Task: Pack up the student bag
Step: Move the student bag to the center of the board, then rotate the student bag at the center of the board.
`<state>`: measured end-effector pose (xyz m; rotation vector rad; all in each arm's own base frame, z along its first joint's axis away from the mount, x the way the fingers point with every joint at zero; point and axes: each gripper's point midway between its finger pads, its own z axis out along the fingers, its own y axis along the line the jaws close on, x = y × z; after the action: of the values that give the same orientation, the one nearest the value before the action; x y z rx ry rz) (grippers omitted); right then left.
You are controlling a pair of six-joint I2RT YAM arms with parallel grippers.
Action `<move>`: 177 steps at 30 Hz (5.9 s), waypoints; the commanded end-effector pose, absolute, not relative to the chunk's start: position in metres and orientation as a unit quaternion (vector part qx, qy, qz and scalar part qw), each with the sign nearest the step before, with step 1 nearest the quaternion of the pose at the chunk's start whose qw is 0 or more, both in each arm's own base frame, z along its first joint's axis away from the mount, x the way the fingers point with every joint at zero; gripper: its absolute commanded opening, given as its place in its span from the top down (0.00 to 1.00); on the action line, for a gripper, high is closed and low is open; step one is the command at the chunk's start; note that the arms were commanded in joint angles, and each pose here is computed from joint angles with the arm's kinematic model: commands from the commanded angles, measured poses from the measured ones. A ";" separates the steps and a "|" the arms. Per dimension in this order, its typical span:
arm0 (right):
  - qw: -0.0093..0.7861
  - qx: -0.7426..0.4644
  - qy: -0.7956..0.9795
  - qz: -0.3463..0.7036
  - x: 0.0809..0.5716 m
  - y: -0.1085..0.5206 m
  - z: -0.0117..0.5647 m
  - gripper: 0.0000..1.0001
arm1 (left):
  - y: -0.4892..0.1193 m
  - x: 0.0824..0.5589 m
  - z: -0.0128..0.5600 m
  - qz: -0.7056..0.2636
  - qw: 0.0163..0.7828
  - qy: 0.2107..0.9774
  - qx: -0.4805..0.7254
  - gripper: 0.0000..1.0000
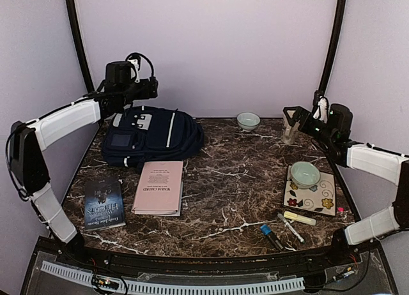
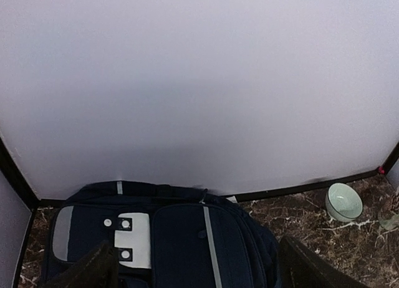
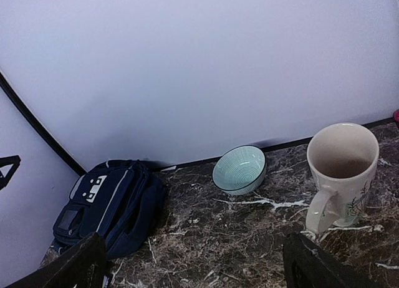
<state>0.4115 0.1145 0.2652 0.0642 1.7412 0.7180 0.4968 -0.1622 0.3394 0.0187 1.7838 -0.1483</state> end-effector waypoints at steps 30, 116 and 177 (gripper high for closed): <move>0.567 0.037 0.767 0.298 0.399 0.125 0.260 0.01 | -0.333 0.551 0.108 -0.108 0.349 0.908 0.206 0.30; 0.347 -0.129 0.870 0.325 0.428 0.305 0.135 0.04 | -0.292 0.370 0.216 0.005 0.486 0.854 0.183 0.24; 0.332 -0.193 0.797 0.466 0.303 0.397 0.195 1.00 | -0.240 0.485 0.148 -0.104 0.459 0.880 0.071 1.00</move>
<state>0.3417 0.3578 0.1556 -0.3523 2.2302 1.0657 0.4647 -0.1946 0.0958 0.0252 2.3063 -0.1163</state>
